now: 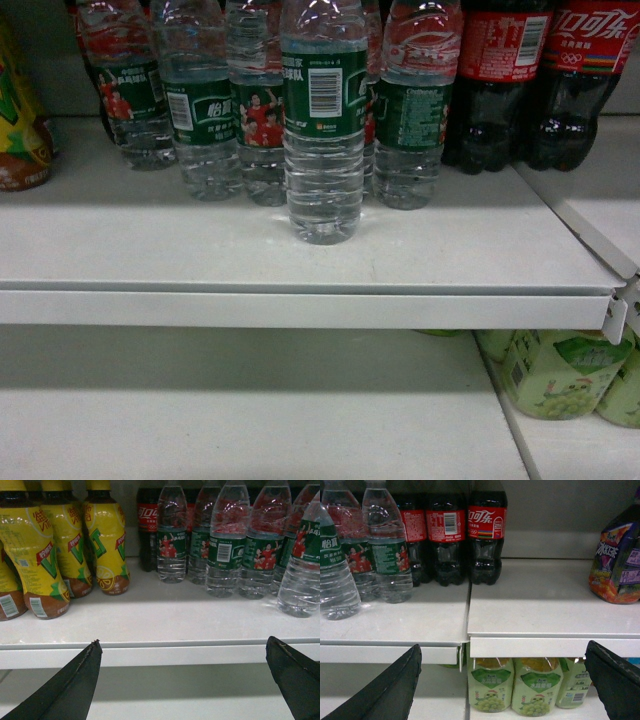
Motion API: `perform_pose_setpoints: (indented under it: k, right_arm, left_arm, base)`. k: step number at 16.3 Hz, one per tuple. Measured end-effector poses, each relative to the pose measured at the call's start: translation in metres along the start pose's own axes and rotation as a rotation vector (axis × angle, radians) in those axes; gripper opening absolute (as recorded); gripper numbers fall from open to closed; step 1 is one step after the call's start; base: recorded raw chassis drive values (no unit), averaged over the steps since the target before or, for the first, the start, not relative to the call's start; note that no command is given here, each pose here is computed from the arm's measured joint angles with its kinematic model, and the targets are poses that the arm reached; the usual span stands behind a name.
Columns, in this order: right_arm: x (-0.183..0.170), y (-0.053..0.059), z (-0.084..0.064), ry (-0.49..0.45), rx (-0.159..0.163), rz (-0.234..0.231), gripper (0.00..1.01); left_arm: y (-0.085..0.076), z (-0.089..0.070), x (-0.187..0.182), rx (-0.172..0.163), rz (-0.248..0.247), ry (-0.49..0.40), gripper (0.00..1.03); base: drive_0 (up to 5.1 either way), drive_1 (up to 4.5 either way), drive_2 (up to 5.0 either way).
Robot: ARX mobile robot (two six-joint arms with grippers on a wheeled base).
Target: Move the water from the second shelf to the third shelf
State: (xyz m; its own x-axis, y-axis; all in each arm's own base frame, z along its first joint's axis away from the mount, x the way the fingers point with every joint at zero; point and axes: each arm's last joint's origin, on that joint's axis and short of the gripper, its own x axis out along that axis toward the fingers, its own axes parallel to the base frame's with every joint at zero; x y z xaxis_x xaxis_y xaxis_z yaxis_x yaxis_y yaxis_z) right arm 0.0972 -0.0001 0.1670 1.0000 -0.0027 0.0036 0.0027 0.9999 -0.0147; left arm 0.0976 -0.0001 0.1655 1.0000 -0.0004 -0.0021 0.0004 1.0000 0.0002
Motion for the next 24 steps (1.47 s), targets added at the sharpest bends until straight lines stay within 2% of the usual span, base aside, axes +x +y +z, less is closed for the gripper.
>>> perform_pose_setpoints:
  k: [13, 14, 15, 16, 17, 18, 19, 21, 24]
  right_arm:
    - [0.000, 0.000, 0.000, 0.000, 0.000, 0.000, 0.98]
    - [0.000, 0.000, 0.001, -0.004, 0.009, -0.001, 0.98]
    - [0.004, -0.003, 0.008, -0.016, 0.017, 0.001, 0.98]
    - [0.010, -0.006, 0.024, -0.050, 0.014, 0.005, 0.98]
    - [0.021, -0.008, 0.053, -0.125, 0.004, 0.030, 0.98]
    - [0.036, -0.008, 0.075, -0.165, -0.003, 0.052, 0.98]
    - [0.053, -0.003, 0.088, -0.179, -0.005, 0.092, 0.98]
    - [0.065, 0.003, 0.090, -0.170, -0.007, 0.122, 0.98]
    - [0.078, 0.013, 0.084, -0.129, -0.008, 0.168, 0.98]
  left_arm:
    - [0.000, 0.000, 0.000, 0.000, 0.000, 0.000, 0.98]
    - [0.000, 0.000, 0.000, 0.000, 0.000, 0.000, 0.98]
    - [0.000, 0.000, 0.000, 0.000, 0.000, 0.000, 0.98]
    - [0.000, 0.000, 0.000, 0.000, 0.000, 0.000, 0.98]
    - [0.000, 0.000, 0.000, 0.000, 0.000, 0.000, 0.98]
    - [0.000, 0.000, 0.000, 0.000, 0.000, 0.000, 0.98]
    - [0.000, 0.000, 0.000, 0.000, 0.000, 0.000, 0.98]
    - [0.000, 0.000, 0.000, 0.000, 0.000, 0.000, 0.98]
    - [0.000, 0.000, 0.000, 0.000, 0.000, 0.000, 0.98]
  base:
    - [0.0, 0.00, 0.0]
    - [0.0, 0.00, 0.0]
    - [0.0, 0.00, 0.0]
    - [0.0, 0.00, 0.0]
    - [0.0, 0.00, 0.0]
    - [0.0, 0.00, 0.0]
    - [0.0, 0.00, 0.0]
    - [0.0, 0.00, 0.0]
    - [0.0, 0.00, 0.0]
